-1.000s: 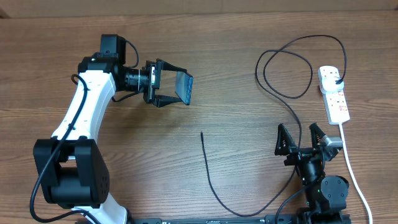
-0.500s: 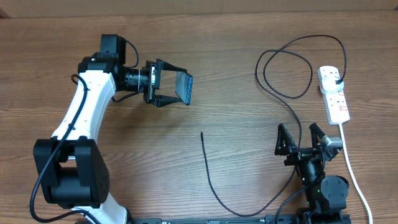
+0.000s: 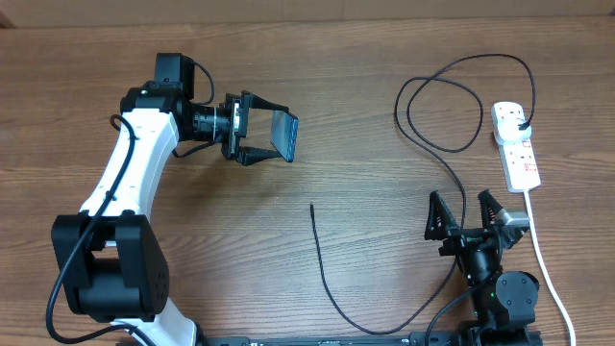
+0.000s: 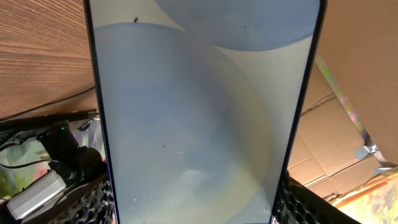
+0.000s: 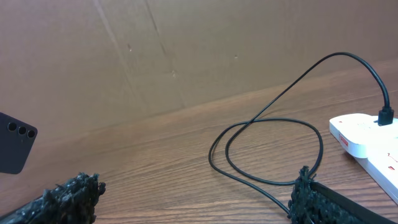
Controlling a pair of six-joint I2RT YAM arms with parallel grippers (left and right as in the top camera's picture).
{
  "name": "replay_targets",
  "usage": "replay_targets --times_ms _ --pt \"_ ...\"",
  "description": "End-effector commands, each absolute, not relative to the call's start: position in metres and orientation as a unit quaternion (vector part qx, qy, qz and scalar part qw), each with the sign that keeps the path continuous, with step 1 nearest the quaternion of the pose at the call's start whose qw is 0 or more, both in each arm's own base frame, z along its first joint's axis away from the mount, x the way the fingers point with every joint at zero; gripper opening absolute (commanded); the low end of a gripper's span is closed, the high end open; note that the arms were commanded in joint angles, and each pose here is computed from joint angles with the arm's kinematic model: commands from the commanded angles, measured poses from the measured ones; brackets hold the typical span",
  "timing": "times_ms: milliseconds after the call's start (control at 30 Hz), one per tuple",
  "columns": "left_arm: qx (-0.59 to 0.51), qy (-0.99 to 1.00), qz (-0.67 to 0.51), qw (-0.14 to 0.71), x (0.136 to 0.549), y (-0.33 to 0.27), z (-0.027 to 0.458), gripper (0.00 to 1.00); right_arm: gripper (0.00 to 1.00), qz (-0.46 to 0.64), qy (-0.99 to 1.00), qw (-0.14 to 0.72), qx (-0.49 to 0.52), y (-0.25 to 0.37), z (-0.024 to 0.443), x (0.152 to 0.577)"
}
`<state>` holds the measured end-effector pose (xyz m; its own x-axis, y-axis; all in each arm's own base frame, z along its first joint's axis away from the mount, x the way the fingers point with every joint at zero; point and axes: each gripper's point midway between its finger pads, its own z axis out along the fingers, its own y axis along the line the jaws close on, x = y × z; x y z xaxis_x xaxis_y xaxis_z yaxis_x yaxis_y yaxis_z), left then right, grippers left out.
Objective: Plug charger to phone and switch on socket
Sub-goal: 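Lift the phone with the left gripper and tilt it upright toward center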
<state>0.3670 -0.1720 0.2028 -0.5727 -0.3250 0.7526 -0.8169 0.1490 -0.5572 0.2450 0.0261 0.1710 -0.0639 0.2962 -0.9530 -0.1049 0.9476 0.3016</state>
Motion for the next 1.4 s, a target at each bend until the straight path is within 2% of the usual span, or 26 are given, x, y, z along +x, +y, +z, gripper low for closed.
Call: replay_targets --times_ms 0,1000,1367 --pt "0.363 -0.717 0.548 0.231 0.36 -0.175 0.228 0.04 1.0 0.146 0.712 0.683 0.069 0.025 0.169 0.245" --pt "0.351 -0.718 0.556 0.229 0.359 -0.176 0.23 0.04 1.0 0.146 0.712 0.683 0.069 0.025 0.169 0.245" --pt "0.371 -0.771 0.492 0.156 0.37 -0.162 0.198 0.04 1.0 0.146 0.712 0.683 0.069 0.025 0.169 0.245"
